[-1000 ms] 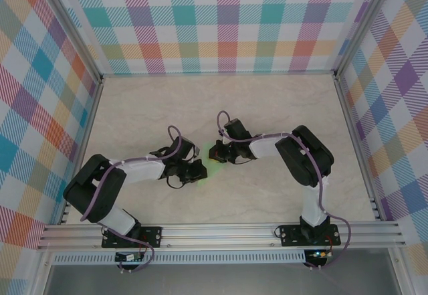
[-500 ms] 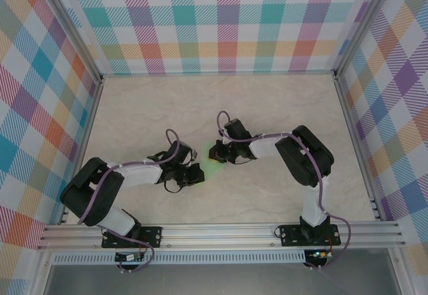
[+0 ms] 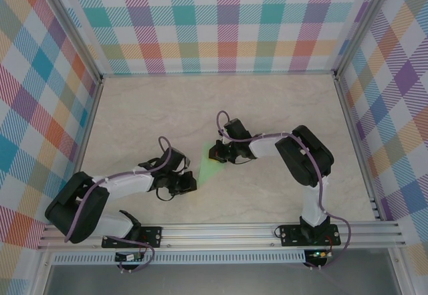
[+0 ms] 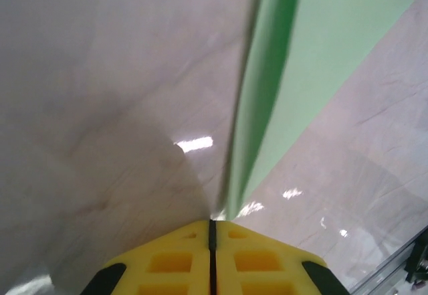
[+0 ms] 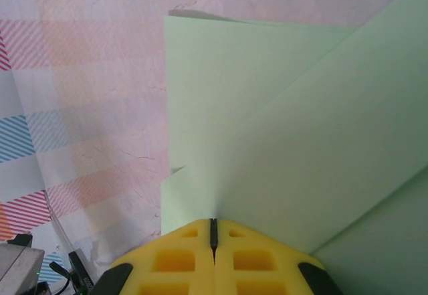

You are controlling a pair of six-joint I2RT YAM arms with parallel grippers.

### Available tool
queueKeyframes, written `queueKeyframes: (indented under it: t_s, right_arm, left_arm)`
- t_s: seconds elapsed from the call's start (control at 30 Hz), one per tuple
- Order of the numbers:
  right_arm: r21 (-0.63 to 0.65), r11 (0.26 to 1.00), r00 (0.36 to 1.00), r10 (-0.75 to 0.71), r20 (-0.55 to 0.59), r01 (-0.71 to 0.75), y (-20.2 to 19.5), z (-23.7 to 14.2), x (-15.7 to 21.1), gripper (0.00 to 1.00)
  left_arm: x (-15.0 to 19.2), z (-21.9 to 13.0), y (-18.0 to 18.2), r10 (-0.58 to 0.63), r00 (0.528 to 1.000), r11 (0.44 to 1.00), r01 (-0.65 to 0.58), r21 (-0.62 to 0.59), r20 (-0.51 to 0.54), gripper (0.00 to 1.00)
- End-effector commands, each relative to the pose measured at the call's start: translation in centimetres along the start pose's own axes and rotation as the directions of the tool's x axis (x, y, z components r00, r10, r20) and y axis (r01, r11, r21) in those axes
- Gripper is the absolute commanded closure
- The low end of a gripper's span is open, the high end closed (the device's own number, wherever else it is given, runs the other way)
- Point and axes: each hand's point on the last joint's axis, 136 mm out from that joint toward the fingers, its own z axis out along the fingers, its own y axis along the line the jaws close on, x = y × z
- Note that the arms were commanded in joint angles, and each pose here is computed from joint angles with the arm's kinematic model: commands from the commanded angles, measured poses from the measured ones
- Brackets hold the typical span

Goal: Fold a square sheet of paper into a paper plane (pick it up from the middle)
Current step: Fourth fold the wing at the center of the table.

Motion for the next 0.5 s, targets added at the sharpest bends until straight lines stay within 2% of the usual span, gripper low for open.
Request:
queueKeyframes:
  t_s: [0.0, 0.17, 0.3, 0.47]
  right_arm:
    - [0.206, 0.978, 0.996, 0.05, -0.077, -0.034, -6.4, 0.9, 2.8, 1.0]
    - [0.189, 0.981, 0.99, -0.021, -0.139, 0.048, -6.3, 0.3, 4.3, 1.0]
    - [0.137, 0.982, 0.977, -0.103, -0.185, 0.129, -5.6, -0.6, 5.7, 1.0]
    - [0.082, 0.969, 0.955, -0.212, -0.21, 0.233, -3.9, -2.4, 6.4, 1.0]
  left_arm:
    - [1.6, -1.8, 1.6, -0.017, 1.0, 0.997, 0.016, -0.069, -0.006, 0.91]
    - [0.0, -4.8, 0.7, -0.004, 0.991, 0.999, 0.011, -0.051, 0.133, 0.85]
    - [-0.5, -5.3, 0.3, -0.014, 0.986, 0.999, 0.02, -0.032, 0.166, 0.82]
    - [-1.3, -5.0, -1.3, -0.007, 0.986, 1.0, 0.003, 0.021, 0.165, 0.71]
